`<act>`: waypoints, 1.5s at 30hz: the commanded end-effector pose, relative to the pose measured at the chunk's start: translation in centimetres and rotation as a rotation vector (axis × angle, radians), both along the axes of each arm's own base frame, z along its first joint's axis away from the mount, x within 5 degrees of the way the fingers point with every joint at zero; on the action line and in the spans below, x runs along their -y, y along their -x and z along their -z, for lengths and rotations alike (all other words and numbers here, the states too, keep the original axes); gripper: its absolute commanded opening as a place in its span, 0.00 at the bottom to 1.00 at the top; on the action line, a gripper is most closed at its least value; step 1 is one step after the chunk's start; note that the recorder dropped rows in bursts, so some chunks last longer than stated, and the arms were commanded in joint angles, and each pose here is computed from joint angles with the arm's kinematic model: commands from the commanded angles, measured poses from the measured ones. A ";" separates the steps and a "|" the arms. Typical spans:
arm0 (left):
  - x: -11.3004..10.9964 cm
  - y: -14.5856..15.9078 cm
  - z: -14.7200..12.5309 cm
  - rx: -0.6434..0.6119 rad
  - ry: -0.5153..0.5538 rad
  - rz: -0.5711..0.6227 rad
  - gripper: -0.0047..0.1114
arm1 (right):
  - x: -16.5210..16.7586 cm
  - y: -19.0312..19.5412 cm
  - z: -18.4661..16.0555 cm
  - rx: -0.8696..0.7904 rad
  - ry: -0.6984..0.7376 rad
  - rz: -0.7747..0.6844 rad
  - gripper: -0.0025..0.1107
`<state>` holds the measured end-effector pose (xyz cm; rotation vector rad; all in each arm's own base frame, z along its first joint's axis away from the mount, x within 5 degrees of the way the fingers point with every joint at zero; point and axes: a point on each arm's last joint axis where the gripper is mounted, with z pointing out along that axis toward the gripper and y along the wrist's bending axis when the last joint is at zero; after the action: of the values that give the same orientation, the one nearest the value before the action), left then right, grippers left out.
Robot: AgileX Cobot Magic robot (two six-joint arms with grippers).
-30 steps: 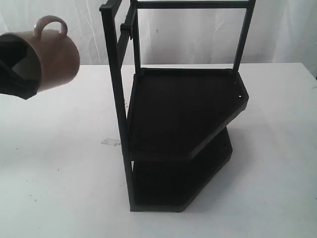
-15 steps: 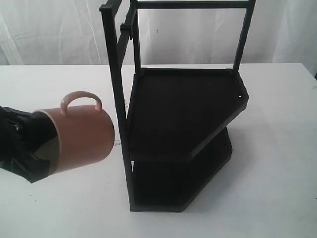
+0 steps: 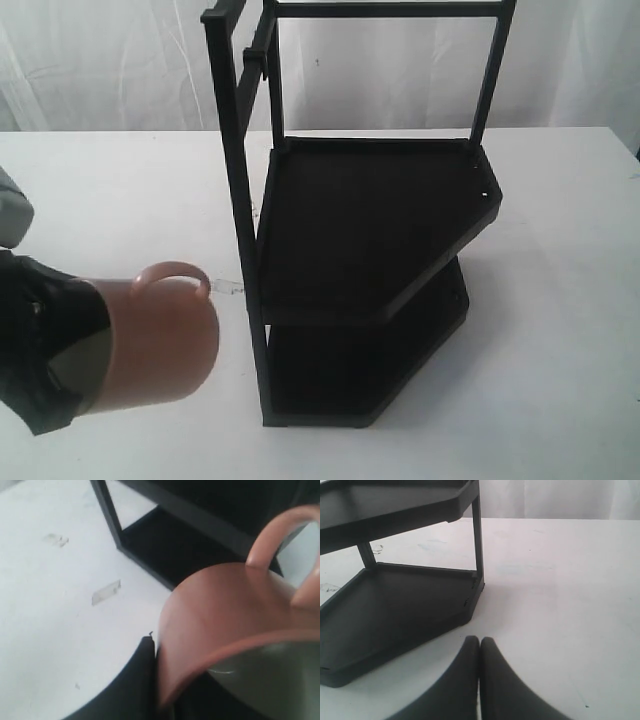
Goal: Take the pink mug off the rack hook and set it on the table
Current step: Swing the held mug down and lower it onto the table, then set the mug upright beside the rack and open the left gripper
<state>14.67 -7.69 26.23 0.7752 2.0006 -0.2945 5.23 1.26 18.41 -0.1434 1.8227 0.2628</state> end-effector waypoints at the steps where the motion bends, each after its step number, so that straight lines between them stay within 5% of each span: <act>1: -1.8 -0.1 -0.8 -0.155 -0.083 -0.186 0.04 | 0.0 0.0 0.1 0.003 -0.003 0.003 0.02; 9: -3.2 -1.1 -3.5 -0.274 -0.205 -0.355 0.04 | 0.0 0.0 0.1 0.003 -0.003 0.003 0.02; 25: -0.4 -9.3 -1.4 -0.527 -0.404 -0.250 0.04 | 0.0 0.0 0.1 0.003 -0.003 0.003 0.02; 34: 1.5 -14.8 0.3 -0.547 -0.409 -0.247 0.04 | 0.0 0.0 0.1 0.003 -0.003 0.003 0.02; 45: 2.6 -18.0 1.8 -0.529 -0.400 -0.246 0.04 | 0.0 0.0 0.1 0.003 -0.003 0.003 0.02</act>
<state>32.15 -10.13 24.34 0.7554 2.6883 0.0819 5.23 1.26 18.41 -0.1434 1.8227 0.2628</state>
